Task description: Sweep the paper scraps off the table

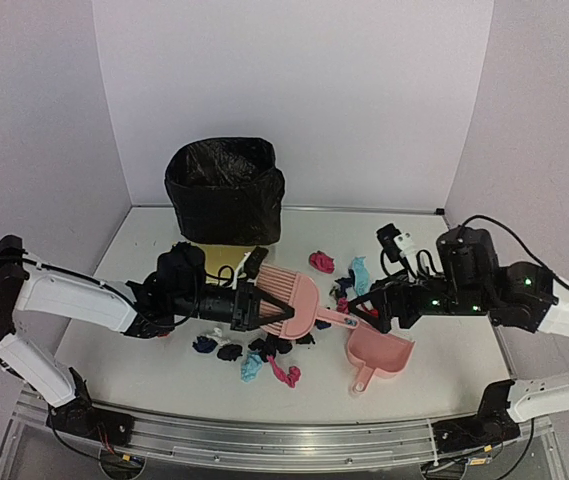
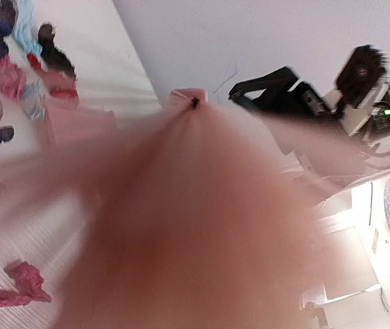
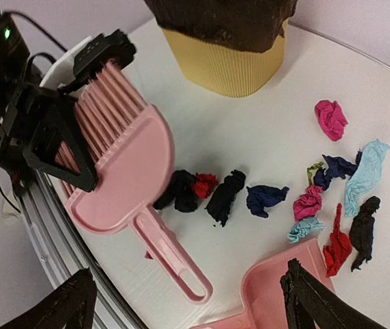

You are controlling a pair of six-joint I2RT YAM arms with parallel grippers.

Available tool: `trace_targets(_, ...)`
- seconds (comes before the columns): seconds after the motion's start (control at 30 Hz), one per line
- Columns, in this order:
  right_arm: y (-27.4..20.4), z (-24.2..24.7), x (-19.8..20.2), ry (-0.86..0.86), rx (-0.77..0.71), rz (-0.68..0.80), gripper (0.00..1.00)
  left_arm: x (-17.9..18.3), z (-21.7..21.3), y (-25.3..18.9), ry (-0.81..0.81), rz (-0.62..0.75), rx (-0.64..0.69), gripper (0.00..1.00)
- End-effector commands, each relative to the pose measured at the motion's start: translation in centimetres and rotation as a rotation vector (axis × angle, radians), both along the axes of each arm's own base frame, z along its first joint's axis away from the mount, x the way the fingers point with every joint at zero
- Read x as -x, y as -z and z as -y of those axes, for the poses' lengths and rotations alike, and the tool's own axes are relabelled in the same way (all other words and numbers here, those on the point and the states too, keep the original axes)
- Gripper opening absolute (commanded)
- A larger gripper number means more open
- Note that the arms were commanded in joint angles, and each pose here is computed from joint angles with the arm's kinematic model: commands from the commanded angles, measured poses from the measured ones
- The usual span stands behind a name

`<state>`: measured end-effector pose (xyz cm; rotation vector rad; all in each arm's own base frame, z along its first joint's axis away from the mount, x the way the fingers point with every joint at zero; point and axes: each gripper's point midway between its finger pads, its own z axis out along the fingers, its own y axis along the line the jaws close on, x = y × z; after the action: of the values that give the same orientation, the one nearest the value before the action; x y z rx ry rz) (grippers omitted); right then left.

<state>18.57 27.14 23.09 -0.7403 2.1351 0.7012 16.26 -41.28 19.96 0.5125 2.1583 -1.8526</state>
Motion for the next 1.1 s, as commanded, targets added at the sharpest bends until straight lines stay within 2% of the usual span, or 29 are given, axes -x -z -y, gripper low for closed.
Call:
trace_targets(0.0,-4.8,-0.9,-0.3,0.133,-0.428,-0.078,0.91,-1.0,-2.6,-9.8,-0.164,0.223,0.339,0.0)
trace_targets(0.23,-7.3,-5.2,0.5,-0.02,-0.588,-0.154,0.9,-0.4,-3.7,-12.4,-0.169,0.246,0.439,0.0)
trace_targets(0.5,-10.7,-8.1,0.4,-0.153,-0.759,-0.076,0.81,-0.5,-3.8,-13.5,-0.169,0.207,0.509,0.0)
trace_targets(0.73,-12.5,-7.9,0.4,-0.169,-0.785,-0.015,0.76,-0.6,-3.7,-13.2,-0.177,0.185,0.5,0.0)
trace_targets(0.83,-13.0,-7.8,0.4,-0.175,-0.786,0.01,0.67,-0.7,-3.7,-13.2,-0.173,0.182,0.502,0.0)
trace_targets(1.07,-13.9,-7.7,0.2,-0.171,-0.784,0.053,0.66,0.0,-3.0,-13.2,-0.107,0.148,0.508,0.0)
